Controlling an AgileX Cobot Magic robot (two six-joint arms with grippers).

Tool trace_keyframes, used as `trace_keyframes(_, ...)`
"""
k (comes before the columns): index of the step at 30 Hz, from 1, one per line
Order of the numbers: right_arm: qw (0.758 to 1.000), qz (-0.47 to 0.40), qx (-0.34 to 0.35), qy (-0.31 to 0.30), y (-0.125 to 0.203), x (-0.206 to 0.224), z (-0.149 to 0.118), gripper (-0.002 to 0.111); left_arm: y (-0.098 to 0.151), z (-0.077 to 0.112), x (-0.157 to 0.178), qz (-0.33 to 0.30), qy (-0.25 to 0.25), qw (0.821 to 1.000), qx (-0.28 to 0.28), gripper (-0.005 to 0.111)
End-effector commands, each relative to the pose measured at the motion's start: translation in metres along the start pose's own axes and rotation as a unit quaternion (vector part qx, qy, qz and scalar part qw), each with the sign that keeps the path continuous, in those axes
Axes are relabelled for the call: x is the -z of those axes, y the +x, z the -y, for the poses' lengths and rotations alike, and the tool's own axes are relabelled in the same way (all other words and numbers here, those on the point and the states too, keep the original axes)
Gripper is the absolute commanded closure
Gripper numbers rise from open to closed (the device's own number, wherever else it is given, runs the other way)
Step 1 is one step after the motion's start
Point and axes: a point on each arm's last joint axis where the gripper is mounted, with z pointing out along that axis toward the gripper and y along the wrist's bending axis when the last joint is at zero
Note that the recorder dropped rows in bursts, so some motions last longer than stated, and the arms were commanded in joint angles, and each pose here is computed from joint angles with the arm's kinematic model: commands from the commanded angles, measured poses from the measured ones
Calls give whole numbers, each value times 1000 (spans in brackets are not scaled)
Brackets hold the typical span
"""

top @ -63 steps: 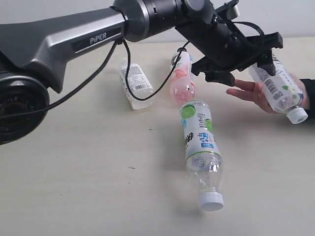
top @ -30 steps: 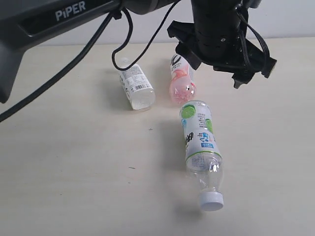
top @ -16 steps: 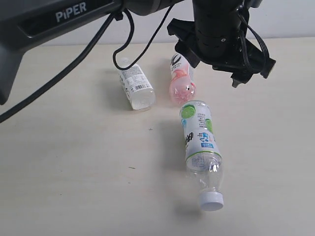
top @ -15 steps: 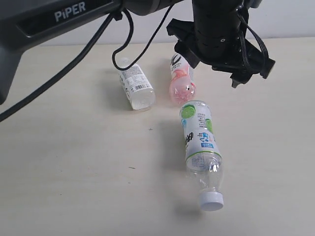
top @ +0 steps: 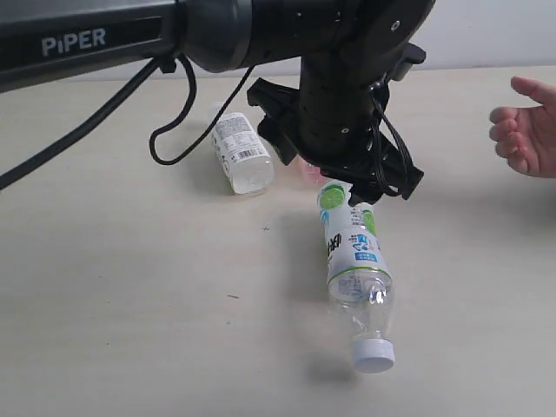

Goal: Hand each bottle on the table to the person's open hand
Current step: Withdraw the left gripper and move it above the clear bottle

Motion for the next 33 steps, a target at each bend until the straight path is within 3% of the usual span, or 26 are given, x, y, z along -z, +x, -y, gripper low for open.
trace_keyframes(1, 1000, 7, 5, -1, 0, 0, 0, 108, 0, -9, 10, 13, -10, 1000, 0, 30)
trace_keyframes(8, 1000, 7, 8, 0, 0, 0, 0, 108, -5, -36, 18, 25, -19, 999, 27, 30)
trace_keyframes(14, 1000, 7, 8, 0, 0, 0, 0, 108, -9, -71, 20, 27, -29, 997, 61, 30)
trace_keyframes(22, 1000, 7, 8, 0, 0, 0, 0, 108, -12, -117, 7, 14, -45, 986, 158, 30)
trace_keyframes(33, 1000, 7, 7, 0, 0, 0, 0, 108, -18, -122, 5, 45, -37, 986, 157, 30)
